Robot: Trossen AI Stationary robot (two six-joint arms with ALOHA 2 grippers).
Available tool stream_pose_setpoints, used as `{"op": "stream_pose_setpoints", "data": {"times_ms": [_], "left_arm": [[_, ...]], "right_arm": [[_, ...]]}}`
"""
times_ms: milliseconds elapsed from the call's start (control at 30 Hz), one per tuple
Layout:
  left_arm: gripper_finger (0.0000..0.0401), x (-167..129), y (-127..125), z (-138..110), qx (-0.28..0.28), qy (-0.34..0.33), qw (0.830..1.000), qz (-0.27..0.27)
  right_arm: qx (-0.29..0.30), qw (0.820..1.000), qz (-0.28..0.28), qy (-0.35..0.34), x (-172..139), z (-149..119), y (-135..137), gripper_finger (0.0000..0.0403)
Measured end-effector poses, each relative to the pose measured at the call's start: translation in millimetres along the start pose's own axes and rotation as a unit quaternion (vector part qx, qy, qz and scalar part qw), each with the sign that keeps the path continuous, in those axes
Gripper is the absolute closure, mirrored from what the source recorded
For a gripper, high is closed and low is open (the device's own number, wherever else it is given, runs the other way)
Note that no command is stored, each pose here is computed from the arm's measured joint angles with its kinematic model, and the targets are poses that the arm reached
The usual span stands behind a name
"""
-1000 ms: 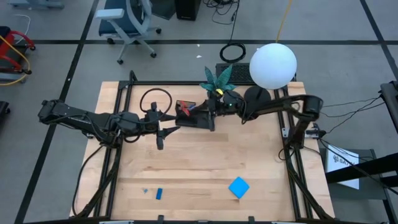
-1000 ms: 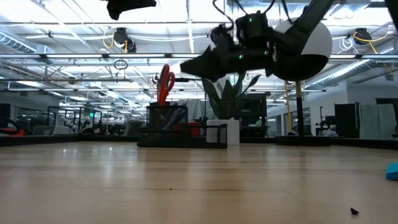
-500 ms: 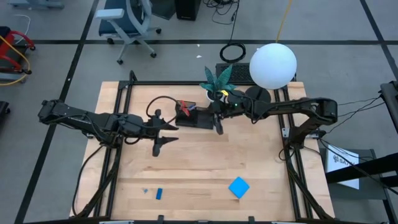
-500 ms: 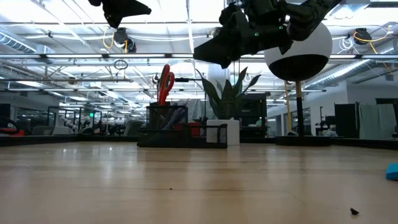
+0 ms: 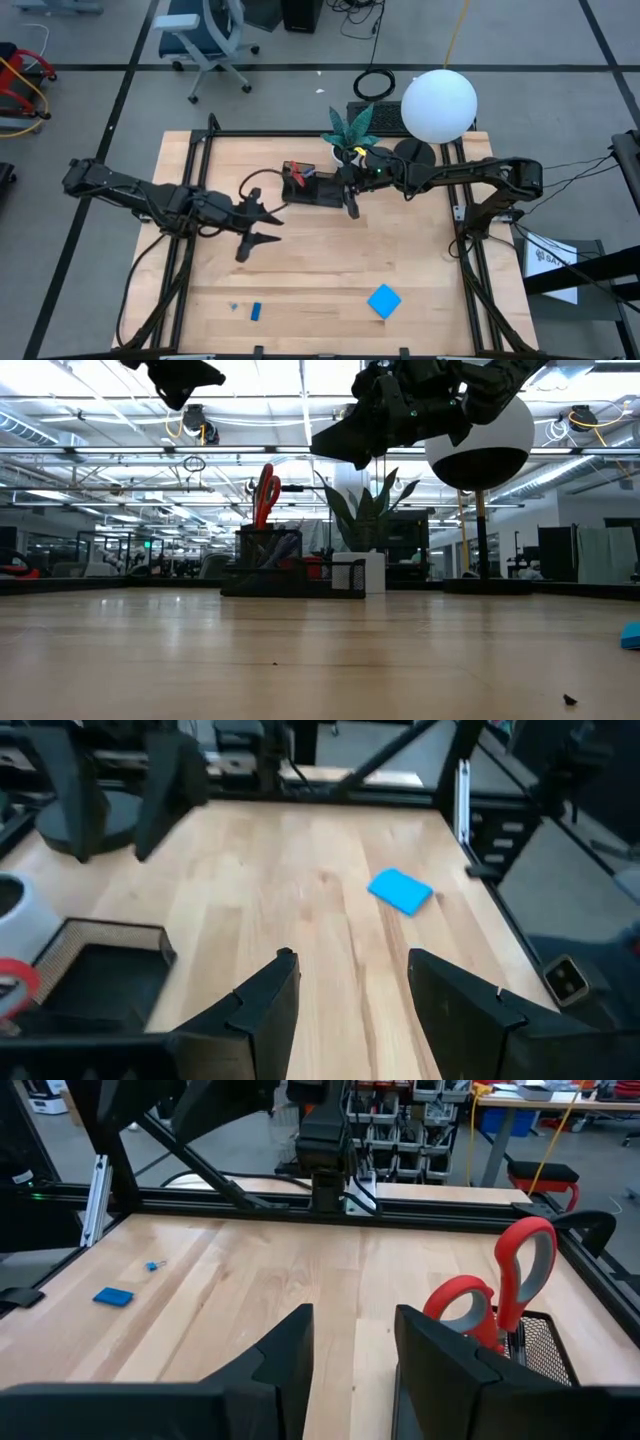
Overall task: Pick and place office supplies into organizer
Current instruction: Put the blue paper clip into the black desk organizer
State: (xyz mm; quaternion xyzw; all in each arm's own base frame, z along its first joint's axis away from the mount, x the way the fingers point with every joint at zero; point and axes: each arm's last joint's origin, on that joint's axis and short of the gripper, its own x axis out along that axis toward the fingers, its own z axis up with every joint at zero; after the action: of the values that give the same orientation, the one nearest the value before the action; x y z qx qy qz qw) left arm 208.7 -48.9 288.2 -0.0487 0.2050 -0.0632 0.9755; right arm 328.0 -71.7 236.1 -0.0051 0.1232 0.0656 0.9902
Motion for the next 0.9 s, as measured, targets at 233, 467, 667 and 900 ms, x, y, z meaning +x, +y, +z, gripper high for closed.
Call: {"op": "stream_pose_setpoints", "data": {"times_ms": [233, 467, 667, 900], "left_arm": [[0.0206, -1.0, -9.7, -4.5, 0.016, 0.017, 1.000, -0.020], [0.0206, 2.1, -22.1, -12.0, 0.053, 0.042, 0.997, -0.034], [0.0206, 15.4, -37.9, -33.7, 0.081, 0.127, 0.987, -0.059], [0.0206, 28.6, -62.4, -64.7, 0.099, 0.236, 0.961, -0.104]], "right_arm": [[0.001, 1.000, 0.000, 0.001, 0.0, -0.2, 0.0, 0.0272], [0.006, 1.000, 0.001, 0.001, 0.0, -0.2, 0.1, 0.0273], [0.013, 1.000, 0.001, 0.001, 0.1, -0.2, 0.3, 0.0273], [0.013, 1.000, 0.001, 0.001, 0.2, -0.3, 0.3, 0.0273]]}}
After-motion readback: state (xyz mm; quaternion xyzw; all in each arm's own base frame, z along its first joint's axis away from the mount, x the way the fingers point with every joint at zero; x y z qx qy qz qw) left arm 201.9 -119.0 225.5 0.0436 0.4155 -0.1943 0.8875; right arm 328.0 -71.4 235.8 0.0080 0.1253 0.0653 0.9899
